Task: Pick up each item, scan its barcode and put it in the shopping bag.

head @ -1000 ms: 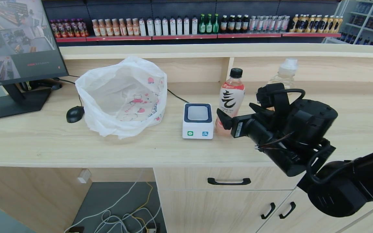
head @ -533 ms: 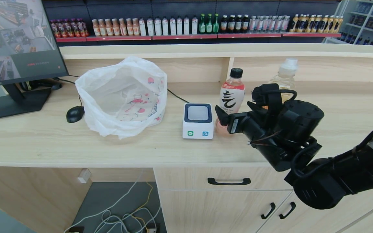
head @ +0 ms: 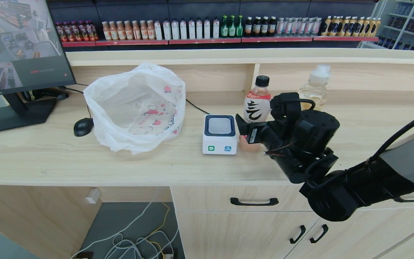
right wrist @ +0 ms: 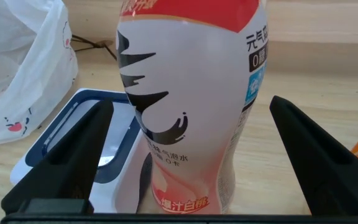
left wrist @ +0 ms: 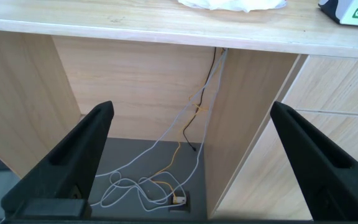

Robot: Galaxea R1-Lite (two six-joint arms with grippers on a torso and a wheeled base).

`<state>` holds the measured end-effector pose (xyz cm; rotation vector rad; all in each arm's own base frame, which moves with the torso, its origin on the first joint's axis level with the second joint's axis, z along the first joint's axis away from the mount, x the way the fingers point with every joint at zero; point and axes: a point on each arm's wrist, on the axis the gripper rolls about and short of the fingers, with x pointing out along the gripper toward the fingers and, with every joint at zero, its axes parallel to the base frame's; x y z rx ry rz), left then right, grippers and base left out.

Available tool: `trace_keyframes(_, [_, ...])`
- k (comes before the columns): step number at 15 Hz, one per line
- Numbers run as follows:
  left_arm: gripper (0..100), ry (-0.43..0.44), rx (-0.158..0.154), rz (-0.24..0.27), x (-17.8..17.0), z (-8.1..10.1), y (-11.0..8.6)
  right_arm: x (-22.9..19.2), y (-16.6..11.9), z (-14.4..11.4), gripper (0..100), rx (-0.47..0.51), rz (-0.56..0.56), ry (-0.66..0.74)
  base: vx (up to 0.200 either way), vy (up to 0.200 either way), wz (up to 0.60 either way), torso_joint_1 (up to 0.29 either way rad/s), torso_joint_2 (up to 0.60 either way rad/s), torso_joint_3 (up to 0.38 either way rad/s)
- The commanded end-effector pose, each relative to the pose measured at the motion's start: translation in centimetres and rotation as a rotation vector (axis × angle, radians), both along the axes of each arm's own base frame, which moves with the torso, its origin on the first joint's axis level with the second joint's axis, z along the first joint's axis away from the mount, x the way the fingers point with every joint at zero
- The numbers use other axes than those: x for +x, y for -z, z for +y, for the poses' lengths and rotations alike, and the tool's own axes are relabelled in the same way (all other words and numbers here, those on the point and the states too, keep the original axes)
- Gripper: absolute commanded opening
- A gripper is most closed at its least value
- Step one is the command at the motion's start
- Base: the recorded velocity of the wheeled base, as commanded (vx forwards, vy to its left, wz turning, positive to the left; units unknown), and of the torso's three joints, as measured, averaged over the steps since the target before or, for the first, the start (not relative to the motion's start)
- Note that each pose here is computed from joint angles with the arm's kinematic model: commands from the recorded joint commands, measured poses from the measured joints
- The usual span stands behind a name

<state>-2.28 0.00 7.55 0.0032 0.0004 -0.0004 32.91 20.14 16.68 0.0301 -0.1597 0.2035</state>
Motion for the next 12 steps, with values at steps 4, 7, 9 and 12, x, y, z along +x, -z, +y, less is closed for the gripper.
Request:
trace_keyframes(4, [100,0.001,0.0,0.0,0.0,0.0,0.0,1.2,0.3,-0.2,100,-0.007,-0.006,0.021,0.0,0.0,0.0,0.0,0.0,0.0])
trace_keyframes(7, [100,0.0,0.0,0.0,0.0,0.0,0.0,1.4,0.7,-0.3,100,-0.017,-0.003,0.022,0.0,0.0,0.0,0.0,0.0,0.0])
trace_keyframes(9, [100,0.001,0.0,0.0,0.0,0.0,0.0,1.8,0.7,0.0,100,-0.017,-0.012,0.02,0.0,0.0,0.0,0.0,0.0,0.0])
trace_keyframes(12, [100,0.0,0.0,0.0,0.0,0.0,0.0,2.3,0.5,0.3,100,-0.012,-0.027,0.022,0.0,0.0,0.0,0.0,0.0,0.0])
